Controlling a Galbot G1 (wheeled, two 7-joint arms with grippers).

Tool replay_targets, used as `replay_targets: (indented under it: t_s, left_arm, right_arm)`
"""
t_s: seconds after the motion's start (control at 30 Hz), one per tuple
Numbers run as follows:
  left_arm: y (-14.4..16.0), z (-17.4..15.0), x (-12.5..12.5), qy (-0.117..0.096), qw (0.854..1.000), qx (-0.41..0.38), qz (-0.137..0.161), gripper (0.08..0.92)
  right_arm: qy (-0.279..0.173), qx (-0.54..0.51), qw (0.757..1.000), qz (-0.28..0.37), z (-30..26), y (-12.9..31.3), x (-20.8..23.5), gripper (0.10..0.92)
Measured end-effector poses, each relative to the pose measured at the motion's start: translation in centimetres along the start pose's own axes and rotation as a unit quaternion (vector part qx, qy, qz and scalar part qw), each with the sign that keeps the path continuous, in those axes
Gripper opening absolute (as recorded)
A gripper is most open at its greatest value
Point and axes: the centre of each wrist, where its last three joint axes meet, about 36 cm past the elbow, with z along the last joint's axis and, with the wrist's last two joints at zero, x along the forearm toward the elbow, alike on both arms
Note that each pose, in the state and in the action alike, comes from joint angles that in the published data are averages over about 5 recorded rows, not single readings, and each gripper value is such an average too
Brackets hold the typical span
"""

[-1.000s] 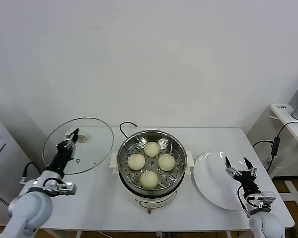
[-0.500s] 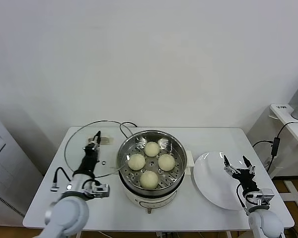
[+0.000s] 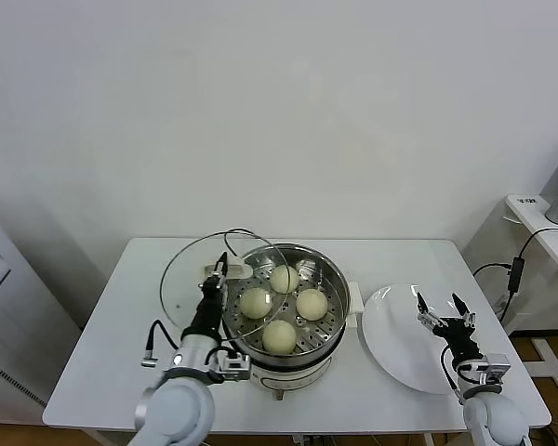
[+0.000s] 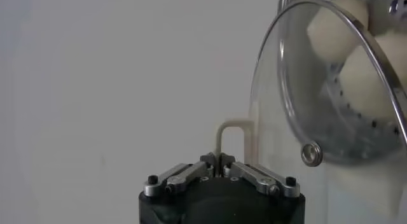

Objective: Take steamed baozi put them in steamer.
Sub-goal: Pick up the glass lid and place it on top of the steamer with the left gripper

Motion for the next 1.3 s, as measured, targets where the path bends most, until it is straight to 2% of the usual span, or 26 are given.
replay_targets:
  t_s: [0.67,1.3]
  left_arm:
    - [-0.6,-6.0,-0.9,-0.018,1.0,0.01,0.004,0.105]
    - [-1.5,-9.2,-0.4,-0.041,0.999,0.012,0.015,0.105]
  right_arm:
    - [0.009,-0.001,1.0,0.005,1.0,-0.1,0.1,0.823]
    - [0.014,-0.003,1.0,0.01,1.7,-0.4,0.2,0.823]
